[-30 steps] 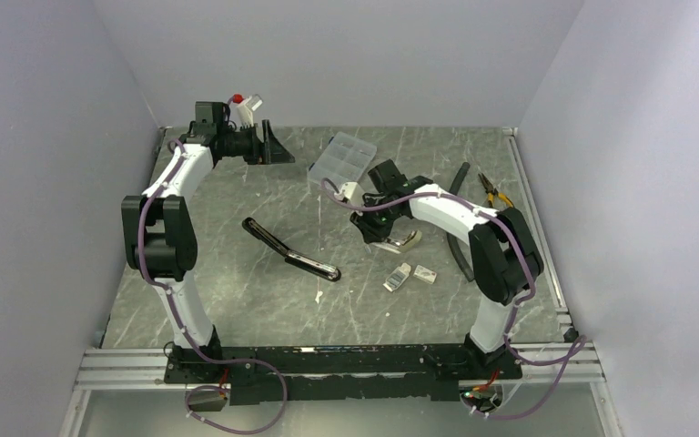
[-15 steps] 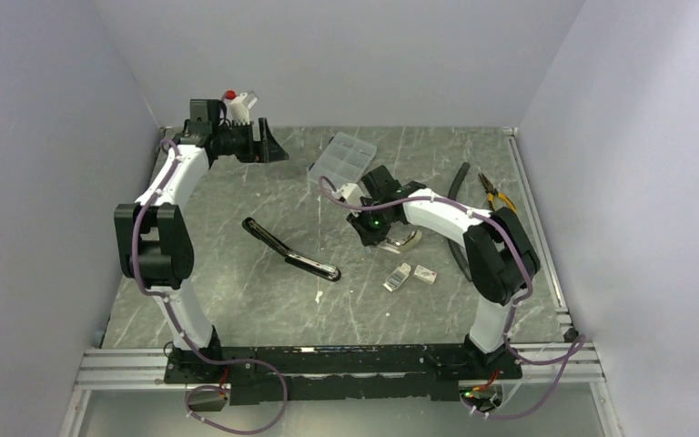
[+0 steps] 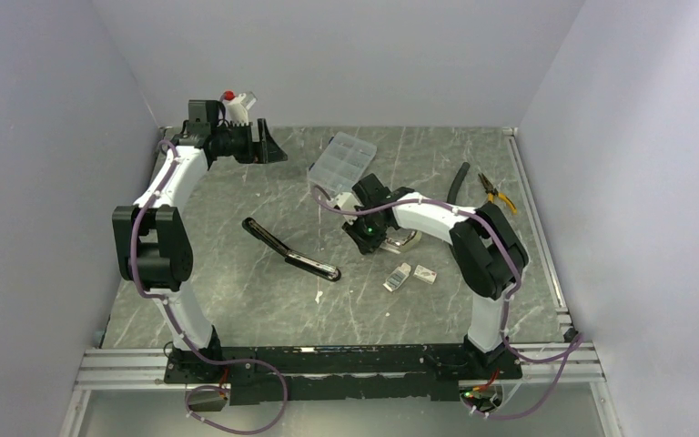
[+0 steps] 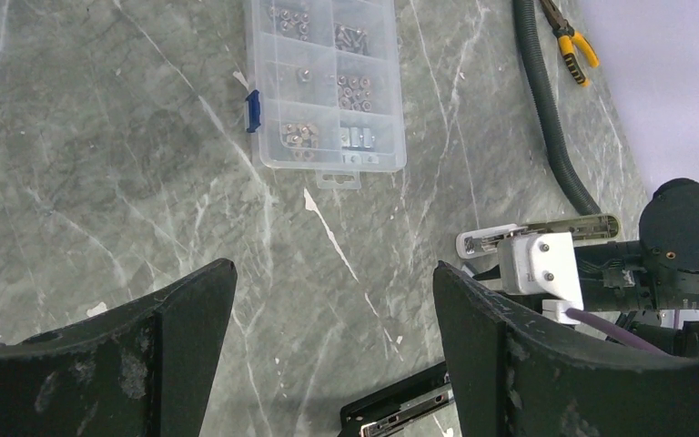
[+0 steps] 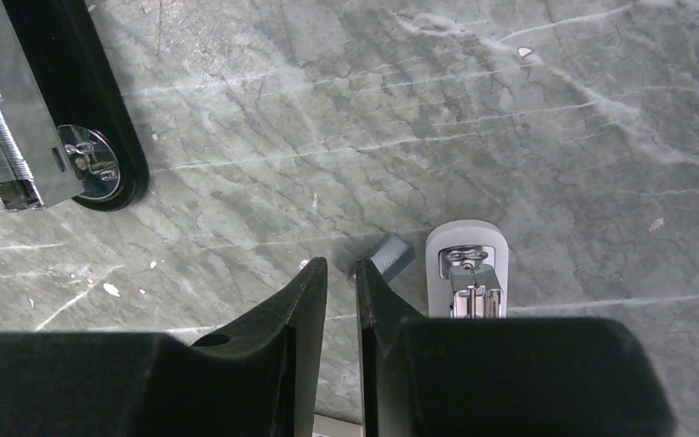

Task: Load the staples into the stapler
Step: Pick up the staple from the center of the board, then install the staple into the stapler.

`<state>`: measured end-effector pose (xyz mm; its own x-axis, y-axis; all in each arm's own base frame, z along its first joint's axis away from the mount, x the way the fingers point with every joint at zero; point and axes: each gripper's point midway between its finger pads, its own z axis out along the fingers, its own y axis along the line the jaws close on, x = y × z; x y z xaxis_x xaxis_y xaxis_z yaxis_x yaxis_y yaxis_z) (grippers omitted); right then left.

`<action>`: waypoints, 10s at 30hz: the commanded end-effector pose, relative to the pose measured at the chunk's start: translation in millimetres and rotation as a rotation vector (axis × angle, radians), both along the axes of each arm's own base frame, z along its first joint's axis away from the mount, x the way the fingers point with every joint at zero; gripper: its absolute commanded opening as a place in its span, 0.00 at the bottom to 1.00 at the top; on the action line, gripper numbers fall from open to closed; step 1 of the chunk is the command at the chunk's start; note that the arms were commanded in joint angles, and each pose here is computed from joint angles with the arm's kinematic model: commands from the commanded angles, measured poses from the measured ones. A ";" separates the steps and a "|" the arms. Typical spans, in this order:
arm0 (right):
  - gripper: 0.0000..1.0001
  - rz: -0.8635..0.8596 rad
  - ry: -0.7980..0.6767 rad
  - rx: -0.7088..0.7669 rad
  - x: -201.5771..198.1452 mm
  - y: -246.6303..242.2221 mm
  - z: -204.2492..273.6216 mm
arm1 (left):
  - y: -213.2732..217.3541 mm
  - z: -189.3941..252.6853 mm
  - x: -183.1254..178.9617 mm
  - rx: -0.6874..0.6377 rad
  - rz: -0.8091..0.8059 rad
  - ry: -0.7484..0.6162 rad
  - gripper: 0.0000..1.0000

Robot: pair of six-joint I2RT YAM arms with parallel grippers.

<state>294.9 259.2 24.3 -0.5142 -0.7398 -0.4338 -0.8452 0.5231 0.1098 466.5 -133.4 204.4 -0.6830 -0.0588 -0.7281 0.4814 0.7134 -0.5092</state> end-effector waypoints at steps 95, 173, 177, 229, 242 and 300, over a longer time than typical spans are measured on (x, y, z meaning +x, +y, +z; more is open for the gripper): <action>0.00 0.139 -0.149 0.724 29.5 37.9 213.4 | 13.5 79.9 -14.5 -0.417 -0.113 0.037 0.94; 0.00 -0.112 -0.024 1.284 34.5 -5.7 298.9 | -215.1 150.8 -130.9 -0.713 -0.603 -0.234 0.24; 0.00 -0.112 -0.029 1.283 35.0 -6.1 298.7 | -215.6 149.0 -131.7 -0.709 -0.606 -0.233 0.22; 0.36 -0.107 -0.263 0.925 -14.7 -145.4 231.2 | -255.3 -123.8 -165.1 0.656 -1.570 -0.708 0.16; 0.35 -0.103 -0.230 0.924 -13.2 -148.2 223.1 | -271.6 -135.4 -137.2 0.729 -1.640 -0.806 0.17; 0.33 -0.119 -0.173 0.919 -6.6 -150.8 205.1 | -289.5 -100.3 -139.0 0.572 -1.639 -0.849 0.10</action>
